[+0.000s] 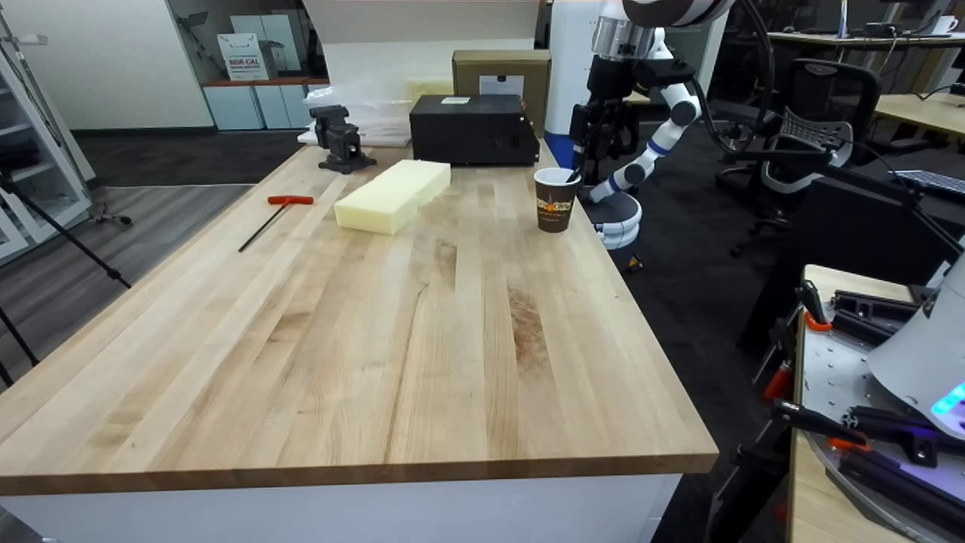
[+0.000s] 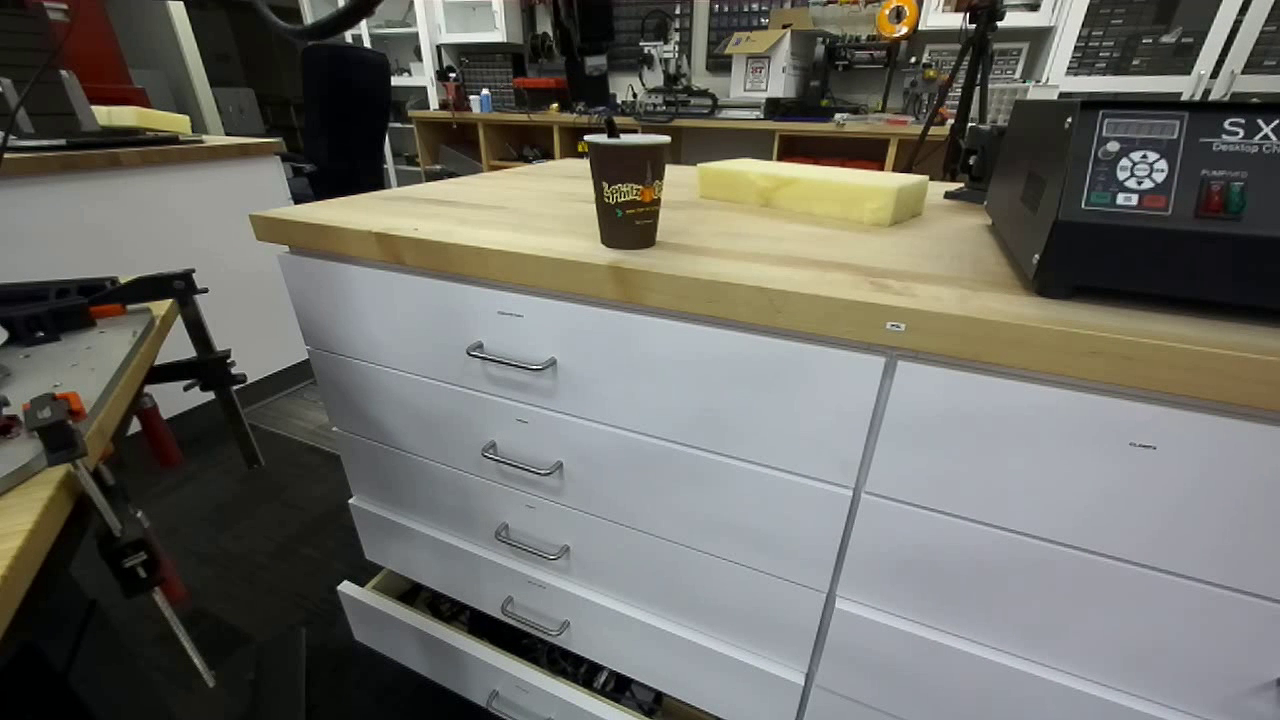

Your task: Put the pen inside the brown coffee cup, remove the pen from the coffee cup

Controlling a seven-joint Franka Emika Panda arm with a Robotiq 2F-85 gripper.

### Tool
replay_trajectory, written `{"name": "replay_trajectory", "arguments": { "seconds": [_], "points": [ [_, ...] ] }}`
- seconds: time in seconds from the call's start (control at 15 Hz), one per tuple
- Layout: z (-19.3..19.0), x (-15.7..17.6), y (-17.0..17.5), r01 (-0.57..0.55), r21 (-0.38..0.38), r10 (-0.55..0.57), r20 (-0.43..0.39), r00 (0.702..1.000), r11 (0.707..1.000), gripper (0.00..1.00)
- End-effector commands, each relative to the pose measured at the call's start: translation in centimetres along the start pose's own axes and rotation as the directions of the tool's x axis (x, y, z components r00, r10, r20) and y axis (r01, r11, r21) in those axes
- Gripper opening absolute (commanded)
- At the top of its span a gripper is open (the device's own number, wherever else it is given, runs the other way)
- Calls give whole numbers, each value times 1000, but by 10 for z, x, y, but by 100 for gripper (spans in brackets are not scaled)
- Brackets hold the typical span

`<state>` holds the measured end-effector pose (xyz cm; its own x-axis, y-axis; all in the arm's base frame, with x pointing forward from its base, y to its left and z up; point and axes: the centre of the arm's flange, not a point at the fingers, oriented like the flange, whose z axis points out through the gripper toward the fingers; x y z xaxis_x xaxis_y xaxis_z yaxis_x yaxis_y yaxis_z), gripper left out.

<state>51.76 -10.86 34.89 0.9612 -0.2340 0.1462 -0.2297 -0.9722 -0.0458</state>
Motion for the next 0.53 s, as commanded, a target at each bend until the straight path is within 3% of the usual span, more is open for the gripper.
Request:
{"name": "replay_trajectory", "arguments": {
  "seconds": [0.0,0.07,0.27,0.4,0.47],
  "points": [
    [5,6,4,2,5,-2,-23,1000,1000,50],
    [6,6,4,3,5,-3,-24,1000,1000,41],
    [8,6,4,4,4,-4,-25,1000,1000,30],
    [8,7,3,4,4,-4,-26,1000,1000,4],
    [8,7,3,4,4,-4,-28,1000,1000,2]
  ]
}}
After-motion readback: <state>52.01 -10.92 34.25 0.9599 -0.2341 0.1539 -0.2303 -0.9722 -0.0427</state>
